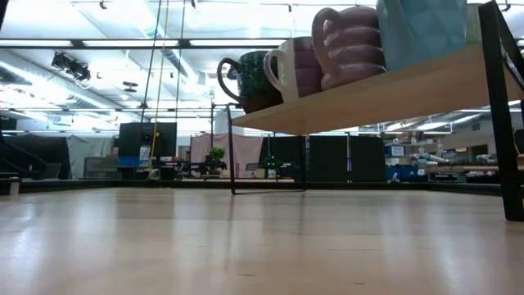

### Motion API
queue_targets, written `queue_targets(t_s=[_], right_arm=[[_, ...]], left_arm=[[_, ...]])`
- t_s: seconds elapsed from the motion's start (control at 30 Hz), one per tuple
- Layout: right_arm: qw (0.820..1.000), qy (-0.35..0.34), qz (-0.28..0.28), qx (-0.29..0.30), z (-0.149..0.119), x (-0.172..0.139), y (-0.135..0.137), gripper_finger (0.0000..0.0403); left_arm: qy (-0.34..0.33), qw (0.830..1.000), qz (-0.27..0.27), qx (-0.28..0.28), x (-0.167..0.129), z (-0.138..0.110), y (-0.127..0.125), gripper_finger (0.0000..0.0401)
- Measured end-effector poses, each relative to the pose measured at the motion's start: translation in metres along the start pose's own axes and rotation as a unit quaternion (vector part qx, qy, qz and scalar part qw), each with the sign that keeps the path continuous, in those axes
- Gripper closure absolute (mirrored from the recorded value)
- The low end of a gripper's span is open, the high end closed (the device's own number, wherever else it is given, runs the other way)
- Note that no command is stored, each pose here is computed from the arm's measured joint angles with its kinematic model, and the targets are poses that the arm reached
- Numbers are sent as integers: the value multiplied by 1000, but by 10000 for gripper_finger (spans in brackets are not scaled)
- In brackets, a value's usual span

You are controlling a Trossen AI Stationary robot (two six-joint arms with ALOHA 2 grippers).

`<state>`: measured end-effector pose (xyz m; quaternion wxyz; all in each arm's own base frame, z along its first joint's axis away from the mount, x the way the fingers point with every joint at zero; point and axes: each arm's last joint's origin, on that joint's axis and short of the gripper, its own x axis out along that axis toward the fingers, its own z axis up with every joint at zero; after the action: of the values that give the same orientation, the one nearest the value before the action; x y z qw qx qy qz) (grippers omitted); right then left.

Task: Place coffee mugs
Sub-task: Return to Home Position

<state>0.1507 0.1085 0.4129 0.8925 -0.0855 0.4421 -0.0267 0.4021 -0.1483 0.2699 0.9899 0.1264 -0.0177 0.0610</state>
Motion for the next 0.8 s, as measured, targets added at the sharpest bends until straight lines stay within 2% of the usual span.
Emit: queue_targets(t_s=[0.13,0.33,0.53,0.73,0.8], right_arm=[[996,-76,38,29,-11,-9,0,255],[978,-178,89,58,-37,-10,0,255],[948,-280,132,78,-64,-8,-6,255],[907,-377,177,64,-78,-14,-14,255],[898,-394,183,62,-85,-14,-18,255]], left_arm=[[-6,998,-50,-27,-7,17,9,228],[3,992,-119,-51,-17,34,27,261],[50,990,-119,-50,-27,39,39,286],[96,990,-94,-36,-38,44,48,305],[103,990,-91,-35,-39,44,49,314]])
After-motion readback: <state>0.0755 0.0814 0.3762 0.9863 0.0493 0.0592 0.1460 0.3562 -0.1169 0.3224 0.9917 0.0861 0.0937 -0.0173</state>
